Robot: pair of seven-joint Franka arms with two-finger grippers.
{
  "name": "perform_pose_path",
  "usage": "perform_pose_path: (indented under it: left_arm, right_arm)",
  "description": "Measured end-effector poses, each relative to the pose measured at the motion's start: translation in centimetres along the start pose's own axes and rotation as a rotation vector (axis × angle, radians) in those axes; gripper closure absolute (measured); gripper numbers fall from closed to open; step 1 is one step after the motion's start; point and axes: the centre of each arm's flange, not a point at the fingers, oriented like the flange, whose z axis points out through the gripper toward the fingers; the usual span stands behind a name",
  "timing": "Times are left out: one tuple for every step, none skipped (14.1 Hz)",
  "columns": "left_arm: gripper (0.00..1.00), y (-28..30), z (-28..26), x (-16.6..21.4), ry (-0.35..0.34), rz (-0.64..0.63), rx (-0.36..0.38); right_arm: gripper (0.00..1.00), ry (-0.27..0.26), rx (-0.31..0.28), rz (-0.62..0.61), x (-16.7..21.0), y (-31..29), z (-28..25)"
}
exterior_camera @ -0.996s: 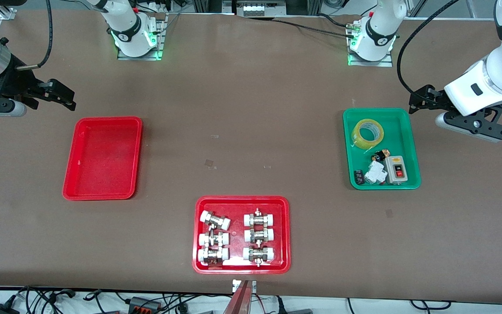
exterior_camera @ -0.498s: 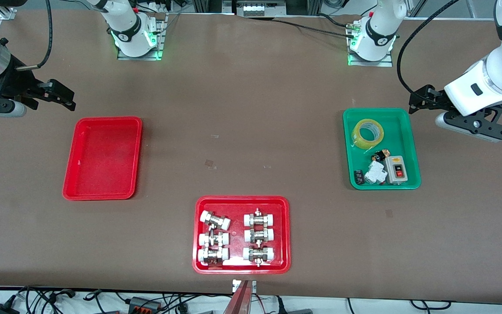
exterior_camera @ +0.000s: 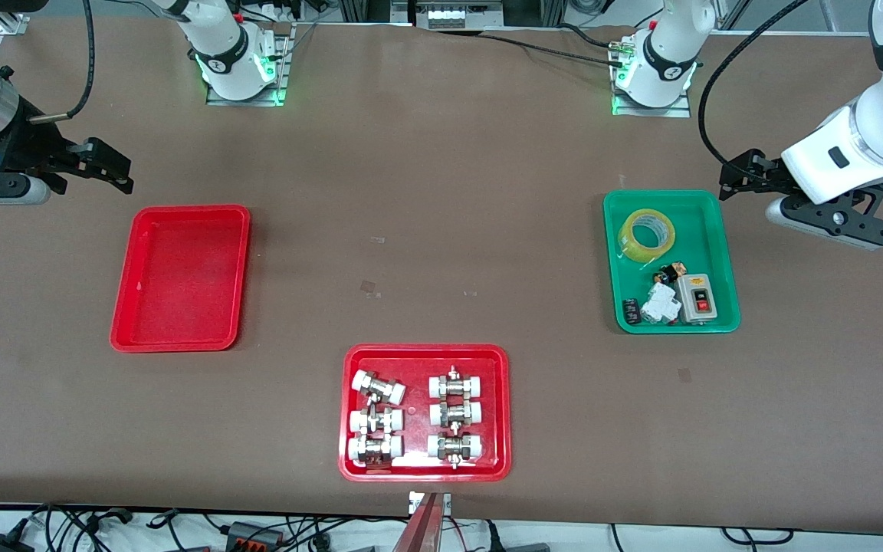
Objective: Left arm passes tape to right arm into tray
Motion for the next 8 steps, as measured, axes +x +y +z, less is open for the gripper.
perform_pose_path:
  left_arm:
    - [0.00, -0.1, 0.0, 0.0, 0.000, -0.001, 0.000]
    - [0.00, -0.2, 0.0, 0.0, 0.000, -0.003, 0.000]
    - [0.00, -0.3, 0.0, 0.0, -0.001, -0.005, -0.001]
    - [0.00, -0.5, 0.1, 0.0, 0.002, -0.008, -0.001]
    - [0.00, -0.8, 0.2, 0.2, 0.009, -0.012, -0.001]
    - [0.00, -1.1, 0.7, 0.5, 0.022, -0.017, -0.001]
    - [0.00, -1.5, 1.6, 1.0, 0.035, -0.022, -0.001]
    - [0.00, -1.8, 2.9, 1.4, 0.038, -0.025, -0.002]
  right_arm:
    - [0.00, 0.000, 0.000, 0.000, 0.0, 0.0, 0.0]
    - [0.00, 0.000, 0.000, -0.001, 0.0, 0.0, 0.0]
    - [0.00, 0.000, 0.000, -0.001, 0.0, 0.0, 0.0]
    - [0.00, 0.000, 0.000, -0.001, 0.0, 0.0, 0.0]
    - [0.00, 0.000, 0.000, -0.001, 0.0, 0.0, 0.0]
    - [0.00, -0.001, 0.000, -0.001, 0.0, 0.0, 0.0]
    - [0.00, -0.001, 0.000, -0.001, 0.0, 0.0, 0.0]
    - [0.00, -0.001, 0.000, -0.001, 0.0, 0.0, 0.0]
